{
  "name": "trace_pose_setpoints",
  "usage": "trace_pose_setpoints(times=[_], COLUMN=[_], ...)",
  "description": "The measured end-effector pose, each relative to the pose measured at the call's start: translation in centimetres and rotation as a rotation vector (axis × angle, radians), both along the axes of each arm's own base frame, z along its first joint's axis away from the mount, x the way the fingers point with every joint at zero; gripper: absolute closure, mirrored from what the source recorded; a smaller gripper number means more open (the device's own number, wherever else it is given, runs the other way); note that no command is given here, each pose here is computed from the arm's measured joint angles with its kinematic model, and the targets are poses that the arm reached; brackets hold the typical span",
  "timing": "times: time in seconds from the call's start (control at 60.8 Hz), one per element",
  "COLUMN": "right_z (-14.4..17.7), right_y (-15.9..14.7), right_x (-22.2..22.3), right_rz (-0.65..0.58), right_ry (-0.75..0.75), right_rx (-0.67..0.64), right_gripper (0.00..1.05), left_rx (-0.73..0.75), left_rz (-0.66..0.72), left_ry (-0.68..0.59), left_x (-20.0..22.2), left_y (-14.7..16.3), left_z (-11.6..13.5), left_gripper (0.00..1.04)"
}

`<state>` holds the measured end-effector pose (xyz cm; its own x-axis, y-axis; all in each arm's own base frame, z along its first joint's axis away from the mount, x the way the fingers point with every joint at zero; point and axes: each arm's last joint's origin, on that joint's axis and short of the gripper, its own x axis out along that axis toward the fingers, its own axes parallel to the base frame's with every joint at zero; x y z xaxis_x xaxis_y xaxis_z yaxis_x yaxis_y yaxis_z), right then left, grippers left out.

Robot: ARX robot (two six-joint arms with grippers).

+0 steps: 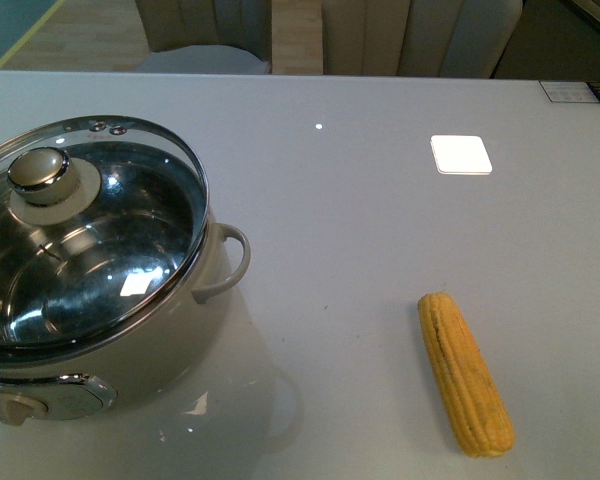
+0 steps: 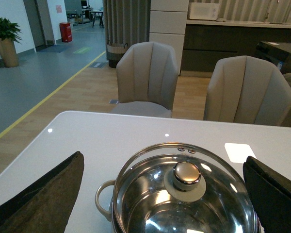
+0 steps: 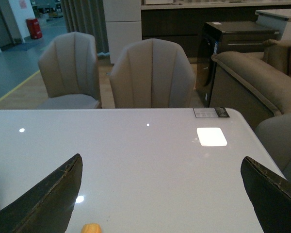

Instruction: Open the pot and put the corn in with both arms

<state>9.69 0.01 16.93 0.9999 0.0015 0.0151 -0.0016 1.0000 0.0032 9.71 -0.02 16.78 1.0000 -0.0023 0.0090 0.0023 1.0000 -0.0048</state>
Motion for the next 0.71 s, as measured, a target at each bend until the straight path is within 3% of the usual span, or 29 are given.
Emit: trace_pose_setpoints(times=[0.593, 0.626, 0.675, 0.708], right_z=[0.00, 0.00, 0.00, 0.00], right_y=[0.00, 0.00, 0.00, 0.00], right_x=[0.00, 0.00, 0.00, 0.00], right_rz=[0.000, 0.000, 0.000, 0.000], right_ry=[0.000, 0.000, 0.000, 0.000], right_rx=[0.000, 0.000, 0.000, 0.000], right_gripper=[0.09, 0.09, 0.09, 0.09], left_rx=[0.000, -0.031, -0.112, -0.135], left_rz=[0.000, 0.020, 0.091, 0.096], left_ry=[0.000, 0.062, 0.344, 0.441], left_x=[0.00, 0.04, 0.20, 0.37], left_y=[0.00, 0.00, -0.25, -0.47], left_z=[0.00, -0.09, -0.02, -0.09], left_gripper=[0.07, 0.07, 0.07, 0.07])
